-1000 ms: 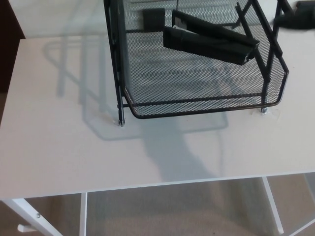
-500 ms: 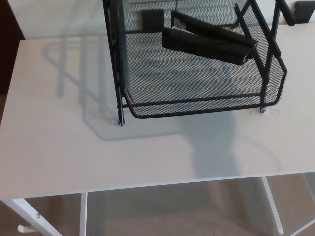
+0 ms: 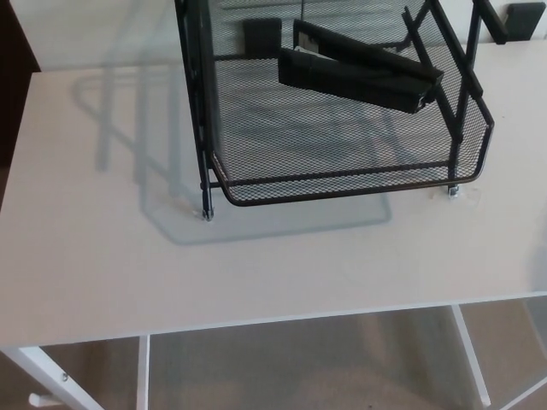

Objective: The robot walks towards a desk on which a file tray is kept in the middle and a stapler is kept to its right. The robot lifts the stapler using its right hand and places it on the file tray.

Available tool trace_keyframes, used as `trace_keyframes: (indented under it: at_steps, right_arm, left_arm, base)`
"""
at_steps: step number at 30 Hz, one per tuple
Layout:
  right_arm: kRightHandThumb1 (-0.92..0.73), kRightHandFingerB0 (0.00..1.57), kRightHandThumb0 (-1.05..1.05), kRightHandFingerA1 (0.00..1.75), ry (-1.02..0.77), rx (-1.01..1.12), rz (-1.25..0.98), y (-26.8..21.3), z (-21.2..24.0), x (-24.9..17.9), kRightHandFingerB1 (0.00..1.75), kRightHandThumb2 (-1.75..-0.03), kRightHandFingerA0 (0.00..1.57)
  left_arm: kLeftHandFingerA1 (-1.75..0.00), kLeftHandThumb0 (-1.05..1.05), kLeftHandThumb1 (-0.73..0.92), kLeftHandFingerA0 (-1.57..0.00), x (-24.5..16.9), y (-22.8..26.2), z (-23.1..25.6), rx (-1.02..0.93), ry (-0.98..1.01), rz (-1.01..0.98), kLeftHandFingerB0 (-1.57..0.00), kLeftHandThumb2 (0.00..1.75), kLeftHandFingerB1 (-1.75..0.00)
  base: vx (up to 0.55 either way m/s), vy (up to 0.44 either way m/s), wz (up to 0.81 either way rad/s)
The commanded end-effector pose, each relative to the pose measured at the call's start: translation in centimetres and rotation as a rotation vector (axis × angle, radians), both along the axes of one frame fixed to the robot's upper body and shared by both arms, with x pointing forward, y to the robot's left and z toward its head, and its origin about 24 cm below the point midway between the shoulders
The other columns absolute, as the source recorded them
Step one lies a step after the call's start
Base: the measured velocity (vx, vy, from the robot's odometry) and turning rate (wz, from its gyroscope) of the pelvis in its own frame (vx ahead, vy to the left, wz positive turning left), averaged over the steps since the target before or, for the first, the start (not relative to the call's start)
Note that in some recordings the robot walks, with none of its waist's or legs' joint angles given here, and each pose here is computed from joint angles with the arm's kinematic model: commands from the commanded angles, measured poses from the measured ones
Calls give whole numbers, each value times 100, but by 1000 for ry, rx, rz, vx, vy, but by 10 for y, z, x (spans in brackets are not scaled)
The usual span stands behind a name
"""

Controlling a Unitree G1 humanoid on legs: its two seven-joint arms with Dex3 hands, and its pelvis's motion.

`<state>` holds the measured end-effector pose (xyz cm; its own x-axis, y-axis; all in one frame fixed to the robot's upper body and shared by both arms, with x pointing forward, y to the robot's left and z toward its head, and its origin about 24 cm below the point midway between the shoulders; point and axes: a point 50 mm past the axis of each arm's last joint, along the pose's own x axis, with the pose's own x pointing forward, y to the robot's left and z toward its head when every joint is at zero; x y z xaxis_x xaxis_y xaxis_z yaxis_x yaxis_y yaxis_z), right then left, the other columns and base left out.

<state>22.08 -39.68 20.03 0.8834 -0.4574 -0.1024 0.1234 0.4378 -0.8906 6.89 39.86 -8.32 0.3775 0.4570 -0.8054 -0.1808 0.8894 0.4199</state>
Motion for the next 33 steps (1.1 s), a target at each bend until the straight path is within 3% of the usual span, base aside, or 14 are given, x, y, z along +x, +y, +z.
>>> trace_keyframes:
  at_steps: [1, 10, 16, 19, 21, 22, 23, 25, 26, 27, 29, 31, 32, 33]
  right_arm:
    - [-70, 48, -36, 57, -734, -366, -400, -41, -85, -132, 40, -61, 40]
    - [-76, 45, -50, 85, -375, -504, -259, -16, -165, -155, 69, -63, 47]
    - [-72, 49, -46, 93, 70, -77, -515, -15, -237, -188, 50, -61, 54]
    - [-72, 43, -51, 60, 180, 180, -545, -18, -245, -186, 39, -61, 49]
    - [-58, 33, -62, 62, 401, 378, -582, -29, -239, -175, 48, -89, 59]
    - [-74, 28, -62, 43, 438, 576, -714, -36, -242, -174, 31, -62, 45]
    - [-51, 16, -55, 53, 171, 912, -983, -40, -245, -172, 41, -78, 24]
    - [-74, 42, -64, 107, 171, 865, -990, -39, -245, -164, 53, -62, 78]
    - [-53, 20, -61, 90, 140, 865, -972, -36, -245, -156, 48, -84, 87]
    - [-68, 36, -62, 97, 101, 881, -1000, -34, -247, -155, 43, -60, 87]
    - [-53, 32, -60, 106, 135, 892, -1008, -30, -253, -155, 52, -86, 91]
    - [-69, 43, -60, 108, 251, 894, -937, -29, -255, -157, 48, -61, 69]
    - [-66, 40, -51, 58, 240, 874, -853, -26, -258, -162, 41, -59, 28]
    - [-68, 26, -62, 40, 395, 712, -692, -21, -261, -167, 29, -60, 27]
  left_arm:
    - [-51, -65, 91, -44, 1, 8, 7, 14, -48, 21, -34, 67, -40]
    - [-52, -66, 91, -45, 4, 7, 8, 19, -55, 10, -34, 67, -40]
    - [-50, -64, 91, -45, 10, 9, 10, 28, -52, 6, -34, 67, -40]
    - [-50, -64, 91, -45, 11, 10, 12, 33, -55, 6, -34, 67, -40]
    - [-52, -65, 92, -44, 11, 11, 12, 34, -47, 0, -34, 67, -41]
    - [-52, -64, 91, -45, 9, 10, 11, 31, -49, 16, -35, 67, -42]
    - [-53, -65, 91, -44, 9, 11, 11, 31, -46, 15, -34, 67, -41]
    - [-52, -65, 91, -44, 8, 11, 11, 36, -41, 11, -34, 67, -41]
    - [-50, -65, 91, -43, 7, 11, 11, 41, -36, 9, -34, 67, -40]
    - [-50, -65, 91, -43, 6, 12, 11, 43, -33, 10, -34, 67, -41]
    - [-52, -65, 91, -43, 5, 14, 13, 45, -29, 21, -34, 67, -41]
    - [-53, -65, 92, -43, 4, 15, 13, 45, -29, 23, -33, 67, -42]
    - [-53, -65, 92, -43, 3, 15, 14, 46, -26, 18, -33, 67, -42]
    - [-53, -66, 92, -42, 3, 16, 14, 43, -23, 20, -32, 67, -42]
  base:
    - [0, 0, 0]
    - [0, 0, 0]
    - [0, 0, 0]
    - [0, 0, 0]
    - [0, 0, 0]
    - [0, 0, 0]
    - [0, 0, 0]
    - [0, 0, 0]
    - [0, 0, 0]
    - [0, 0, 0]
    - [0, 0, 0]
    - [0, 0, 0]
    - [0, 0, 0]
    - [0, 0, 0]
